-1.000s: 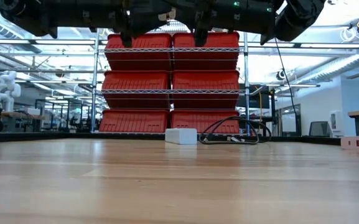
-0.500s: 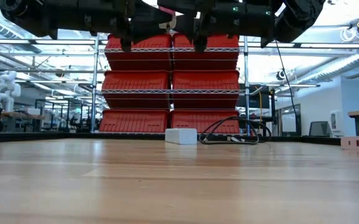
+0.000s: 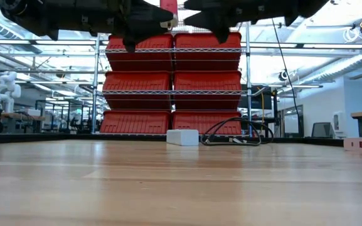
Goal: Insert USB
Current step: Insert the pink charger adapter into the top white outlet extension
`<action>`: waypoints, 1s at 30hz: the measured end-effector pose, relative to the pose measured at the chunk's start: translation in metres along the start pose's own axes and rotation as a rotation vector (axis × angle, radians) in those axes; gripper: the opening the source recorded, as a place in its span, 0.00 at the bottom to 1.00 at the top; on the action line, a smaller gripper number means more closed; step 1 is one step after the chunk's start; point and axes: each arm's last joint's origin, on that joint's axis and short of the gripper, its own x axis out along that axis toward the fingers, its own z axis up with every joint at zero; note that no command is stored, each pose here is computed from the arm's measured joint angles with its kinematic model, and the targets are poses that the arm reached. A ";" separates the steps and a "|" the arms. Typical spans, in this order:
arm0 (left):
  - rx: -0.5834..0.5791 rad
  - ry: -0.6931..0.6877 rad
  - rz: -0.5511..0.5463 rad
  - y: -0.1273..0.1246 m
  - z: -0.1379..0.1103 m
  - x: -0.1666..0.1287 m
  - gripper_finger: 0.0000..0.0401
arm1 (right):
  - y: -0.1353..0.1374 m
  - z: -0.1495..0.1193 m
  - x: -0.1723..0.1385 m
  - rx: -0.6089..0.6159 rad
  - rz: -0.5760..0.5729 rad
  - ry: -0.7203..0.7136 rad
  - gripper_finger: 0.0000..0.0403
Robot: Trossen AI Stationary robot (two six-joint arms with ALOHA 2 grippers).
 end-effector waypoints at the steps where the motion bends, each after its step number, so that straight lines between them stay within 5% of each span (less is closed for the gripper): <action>1: 0.002 0.010 -0.002 0.000 -0.001 0.000 0.37 | -0.001 0.004 -0.004 0.005 -0.005 0.001 0.64; 12: 0.005 0.029 -0.016 0.000 -0.003 0.000 0.37 | 0.005 -0.015 0.018 0.152 0.086 0.008 0.64; 30: 0.006 0.043 -0.015 0.000 -0.005 0.000 0.37 | 0.005 -0.009 0.035 0.176 0.111 0.043 0.64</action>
